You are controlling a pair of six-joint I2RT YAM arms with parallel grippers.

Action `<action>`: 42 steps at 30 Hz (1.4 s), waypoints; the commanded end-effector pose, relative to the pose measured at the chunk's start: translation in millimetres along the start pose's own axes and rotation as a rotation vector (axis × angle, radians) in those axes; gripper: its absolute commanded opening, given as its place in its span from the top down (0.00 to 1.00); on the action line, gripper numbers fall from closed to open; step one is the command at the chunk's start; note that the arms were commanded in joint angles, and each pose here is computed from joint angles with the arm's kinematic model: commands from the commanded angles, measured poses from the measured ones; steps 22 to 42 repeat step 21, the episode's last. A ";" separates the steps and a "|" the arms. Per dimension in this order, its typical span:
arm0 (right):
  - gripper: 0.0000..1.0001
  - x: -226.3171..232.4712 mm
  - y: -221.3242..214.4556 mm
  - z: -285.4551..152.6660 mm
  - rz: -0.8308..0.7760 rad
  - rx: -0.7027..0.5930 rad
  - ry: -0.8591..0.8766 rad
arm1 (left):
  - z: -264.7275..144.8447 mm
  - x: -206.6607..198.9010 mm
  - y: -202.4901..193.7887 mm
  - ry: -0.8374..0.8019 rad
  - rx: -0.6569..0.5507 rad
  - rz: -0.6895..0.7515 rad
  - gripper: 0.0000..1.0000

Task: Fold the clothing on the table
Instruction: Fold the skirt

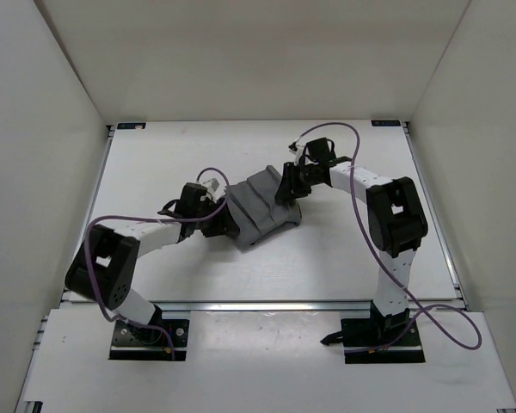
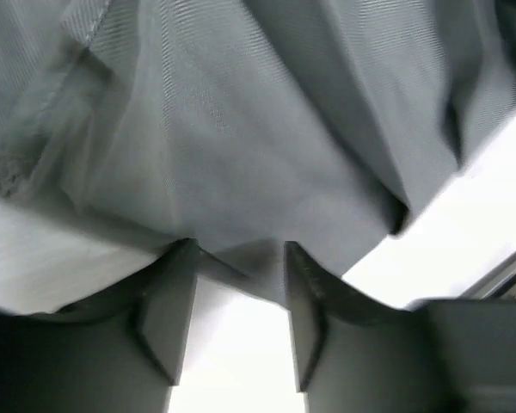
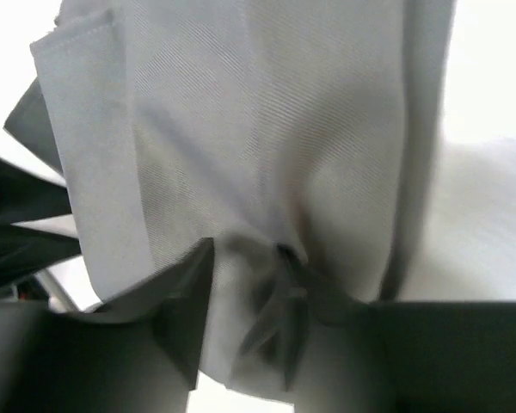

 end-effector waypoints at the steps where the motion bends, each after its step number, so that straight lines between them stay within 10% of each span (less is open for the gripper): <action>1: 0.65 6.0 42.3 -43.0 -0.052 -0.180 -0.046 | -35.5 -17.6 41.4 -0.019 -0.160 0.065 0.39; 4: 0.41 7.1 39.2 -56.7 -0.044 -0.173 -0.054 | -62.2 -1.2 57.0 0.050 -0.235 0.059 0.24; 6: 0.01 11.1 42.5 -72.6 -0.042 -0.189 -0.061 | -82.3 14.7 65.1 0.148 -0.270 0.063 0.16; 42: 0.01 -9.8 -17.1 -91.0 -0.100 -0.215 -0.288 | -104.4 39.1 29.9 0.294 -0.239 0.050 0.07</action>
Point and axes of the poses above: each gripper's point midway between its finger pads, its own z axis out along the fingers, its own x axis along the line the jaws close on, y = z × x, the point moved 3 cm from there along -z, back along the fingers, and after that the axes turned 3 degrees about z, right-handed, at the moved point
